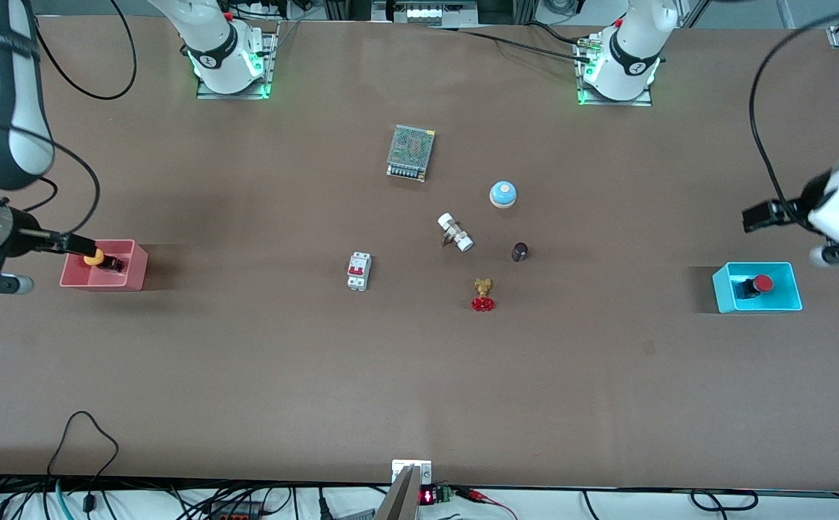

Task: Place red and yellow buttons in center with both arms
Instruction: 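Reach the right gripper to the yellow button while the left gripper reaches the red button, then lower both grippers into the boxes around the yellow and red buttons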

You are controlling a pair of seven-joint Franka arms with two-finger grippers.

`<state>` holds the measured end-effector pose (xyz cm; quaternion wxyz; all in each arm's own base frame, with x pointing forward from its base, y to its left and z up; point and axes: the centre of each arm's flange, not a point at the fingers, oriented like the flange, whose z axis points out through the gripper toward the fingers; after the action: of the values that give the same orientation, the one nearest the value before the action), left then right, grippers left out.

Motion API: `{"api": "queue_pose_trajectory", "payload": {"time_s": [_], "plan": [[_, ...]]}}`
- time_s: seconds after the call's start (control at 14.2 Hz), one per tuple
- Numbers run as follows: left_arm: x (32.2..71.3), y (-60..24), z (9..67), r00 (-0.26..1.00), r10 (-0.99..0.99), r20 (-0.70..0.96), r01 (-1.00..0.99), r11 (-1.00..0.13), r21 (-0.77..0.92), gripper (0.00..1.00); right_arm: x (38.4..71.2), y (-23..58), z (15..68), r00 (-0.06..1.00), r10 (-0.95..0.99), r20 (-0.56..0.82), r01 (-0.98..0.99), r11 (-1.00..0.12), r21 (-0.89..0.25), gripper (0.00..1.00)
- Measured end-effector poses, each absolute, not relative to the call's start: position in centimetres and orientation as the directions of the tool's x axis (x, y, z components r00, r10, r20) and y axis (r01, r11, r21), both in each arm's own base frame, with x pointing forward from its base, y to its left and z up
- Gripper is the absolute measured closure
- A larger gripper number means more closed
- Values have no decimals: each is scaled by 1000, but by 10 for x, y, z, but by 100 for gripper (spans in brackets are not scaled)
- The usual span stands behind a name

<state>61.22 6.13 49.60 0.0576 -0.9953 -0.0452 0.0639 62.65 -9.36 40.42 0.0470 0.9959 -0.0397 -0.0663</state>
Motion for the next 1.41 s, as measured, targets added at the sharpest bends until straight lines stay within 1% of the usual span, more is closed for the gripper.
{"api": "queue_pose_trajectory", "payload": {"time_s": [0.28,0.49,0.71,0.99,1.34,1.41], "plan": [[640,119,426,993,50,-103,38,-993,-116,0,614,-129,347,986,-69,-150,-56,-994,91,0],[647,162,377,997,29,-71,21,-993,-113,0,606,-148,311,978,-68,-196,-52,-995,85,0],[640,188,328,999,-10,-40,-14,-994,-112,0,608,-153,291,982,-39,-185,-24,-996,84,0],[617,210,273,997,-65,-40,-69,-992,-101,0,607,-166,277,984,-25,-176,-11,-996,83,0],[605,219,249,996,-67,-52,-71,-993,-91,1,603,-171,246,978,-20,-209,-3,-997,79,0],[604,220,244,996,-76,-51,-80,-993,-88,3,602,-171,242,976,-20,-216,-3,-997,78,0]]}}
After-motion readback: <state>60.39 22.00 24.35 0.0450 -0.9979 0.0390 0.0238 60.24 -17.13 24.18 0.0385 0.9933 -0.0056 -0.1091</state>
